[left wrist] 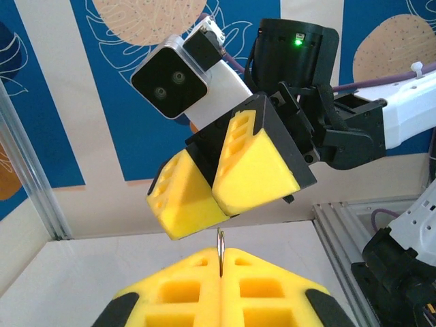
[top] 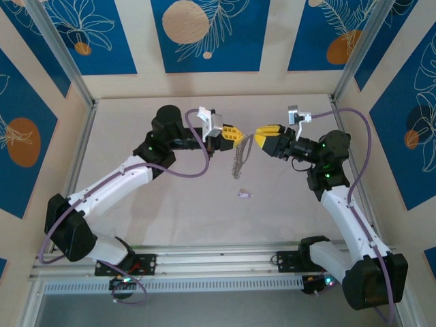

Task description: Put the keys on the keyring

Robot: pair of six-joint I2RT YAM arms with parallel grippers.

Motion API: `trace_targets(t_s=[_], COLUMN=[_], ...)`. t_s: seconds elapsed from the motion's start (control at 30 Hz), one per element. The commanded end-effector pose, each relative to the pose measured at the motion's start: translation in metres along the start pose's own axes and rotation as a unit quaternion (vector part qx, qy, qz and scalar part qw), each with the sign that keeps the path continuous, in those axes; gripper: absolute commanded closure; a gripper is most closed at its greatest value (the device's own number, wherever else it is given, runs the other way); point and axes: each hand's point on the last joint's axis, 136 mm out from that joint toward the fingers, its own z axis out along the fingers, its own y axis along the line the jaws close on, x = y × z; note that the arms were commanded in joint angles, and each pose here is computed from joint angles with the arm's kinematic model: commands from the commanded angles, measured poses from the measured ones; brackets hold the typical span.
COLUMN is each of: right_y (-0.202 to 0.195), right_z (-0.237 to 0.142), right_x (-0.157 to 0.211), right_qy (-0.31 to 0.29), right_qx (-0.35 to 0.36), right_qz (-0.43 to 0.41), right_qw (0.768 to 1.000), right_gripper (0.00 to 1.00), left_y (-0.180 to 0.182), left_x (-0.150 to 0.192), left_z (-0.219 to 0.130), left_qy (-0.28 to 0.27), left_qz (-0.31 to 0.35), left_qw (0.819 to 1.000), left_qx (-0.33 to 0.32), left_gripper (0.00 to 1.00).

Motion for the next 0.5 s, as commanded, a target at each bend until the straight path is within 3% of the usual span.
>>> trace_targets(t_s=[0.0,0.47], right_y=[0.014,0.025], right_z=[0.004,0.012], right_x=[-0.005,0.000], right_qy=[0.011,0.039], right_qx=[-0.021,-0.048], right_qz=[-0.027,-0.036], right_qw=[0.999,0.997], right_gripper=[0.57,0.61], left_y=[-0.008,-0.009], left_x=[-0.016,-0.016], left_z=[-0.004,-0.005], left_qy=[-0.011,-0.005], left_qz=[0.037,0.038], left_qw=[0.999,0.999], left_qx=[-0.003,-0.008], left_gripper=[1.00,1.00])
